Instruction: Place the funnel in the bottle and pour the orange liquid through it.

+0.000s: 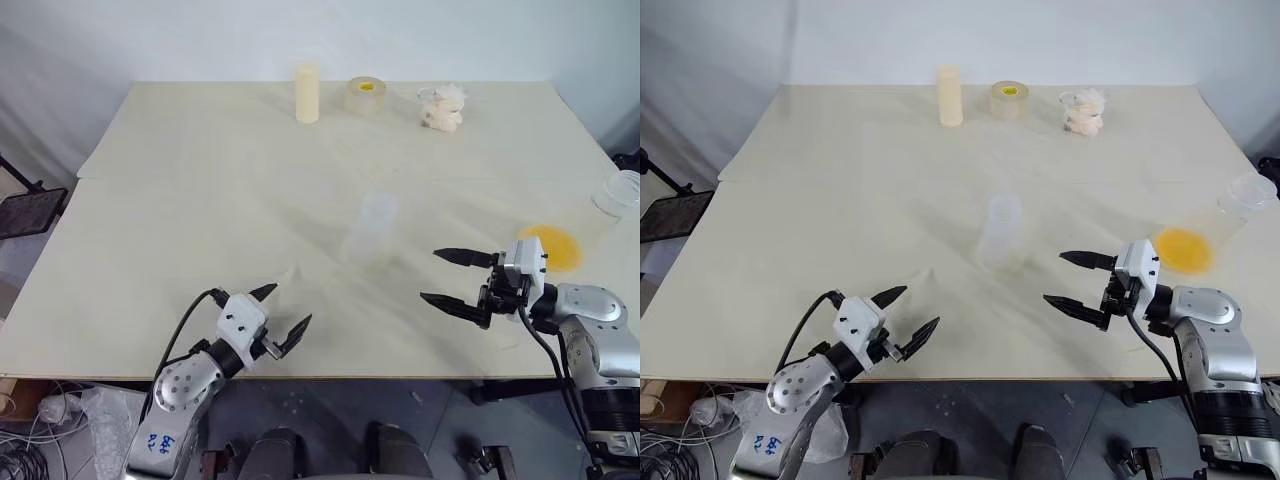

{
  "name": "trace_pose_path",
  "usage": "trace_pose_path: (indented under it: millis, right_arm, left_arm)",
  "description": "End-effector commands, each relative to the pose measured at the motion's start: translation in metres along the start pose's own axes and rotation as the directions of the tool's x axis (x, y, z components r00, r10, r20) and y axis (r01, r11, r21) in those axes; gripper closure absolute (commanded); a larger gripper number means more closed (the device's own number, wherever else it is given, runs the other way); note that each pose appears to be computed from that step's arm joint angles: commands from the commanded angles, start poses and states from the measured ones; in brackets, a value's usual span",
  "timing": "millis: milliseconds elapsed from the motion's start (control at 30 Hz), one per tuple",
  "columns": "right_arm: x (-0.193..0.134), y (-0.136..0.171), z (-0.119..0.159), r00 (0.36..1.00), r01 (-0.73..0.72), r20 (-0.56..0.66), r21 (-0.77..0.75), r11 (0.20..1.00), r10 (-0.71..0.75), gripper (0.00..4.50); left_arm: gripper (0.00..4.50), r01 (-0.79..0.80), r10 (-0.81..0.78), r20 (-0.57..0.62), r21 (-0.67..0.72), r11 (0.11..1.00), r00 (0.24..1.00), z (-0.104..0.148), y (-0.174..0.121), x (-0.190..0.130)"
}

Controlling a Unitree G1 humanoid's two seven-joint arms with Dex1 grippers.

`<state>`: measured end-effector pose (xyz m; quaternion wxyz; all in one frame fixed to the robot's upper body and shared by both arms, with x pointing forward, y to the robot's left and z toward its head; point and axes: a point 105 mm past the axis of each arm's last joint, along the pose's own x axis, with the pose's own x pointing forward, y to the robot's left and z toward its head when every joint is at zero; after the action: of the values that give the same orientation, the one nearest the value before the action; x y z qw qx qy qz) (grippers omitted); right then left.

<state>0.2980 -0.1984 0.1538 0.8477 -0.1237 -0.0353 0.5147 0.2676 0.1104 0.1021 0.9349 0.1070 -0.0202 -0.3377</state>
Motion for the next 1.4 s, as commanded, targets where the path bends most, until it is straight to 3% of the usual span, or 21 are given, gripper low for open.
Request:
trace_pose_path:
  millis: [33, 367, 800, 967, 1100, 1200, 1400]
  right_arm:
    - [-0.004, -0.001, 0.012, 1.000, 0.013, 0.013, -0.047, 0.999, -0.012, 0.00]
    - [-0.005, 0.002, 0.010, 1.000, 0.028, 0.012, -0.042, 0.999, -0.027, 0.00]
    - [-0.004, 0.005, 0.009, 0.999, 0.039, 0.027, -0.045, 0.998, -0.037, 0.00]
    - [-0.005, 0.006, 0.009, 0.998, 0.050, 0.030, -0.044, 0.998, -0.049, 0.00]
    - [-0.007, 0.008, 0.008, 0.998, 0.058, 0.027, -0.041, 0.997, -0.057, 0.00]
    - [-0.008, 0.008, 0.007, 0.998, 0.067, 0.024, -0.040, 0.997, -0.066, 0.00]
    - [-0.009, 0.011, 0.006, 0.997, 0.075, 0.019, -0.035, 0.997, -0.074, 0.00]
  left_arm:
    - [1.27, 0.034, -0.034, 0.026, 0.022, 0.999, 0.999, 0.007, -0.001, 0.000]
    - [4.46, 0.044, -0.044, 0.017, 0.023, 0.999, 0.999, 0.009, 0.010, -0.009]
    - [4.46, 0.196, -0.204, 0.148, 0.066, 0.978, 0.968, 0.051, 0.041, -0.036]
    - [4.46, 0.217, -0.222, 0.104, 0.058, 0.975, 0.969, 0.046, 0.049, -0.040]
    - [4.46, 0.286, -0.280, 0.102, -0.058, 0.956, 0.955, 0.043, 0.050, -0.042]
    - [3.91, 0.360, -0.356, 0.057, -0.096, 0.928, 0.933, 0.042, 0.046, -0.049]
    - [2.17, 0.387, -0.386, 0.016, -0.059, 0.920, 0.922, 0.035, 0.040, -0.052]
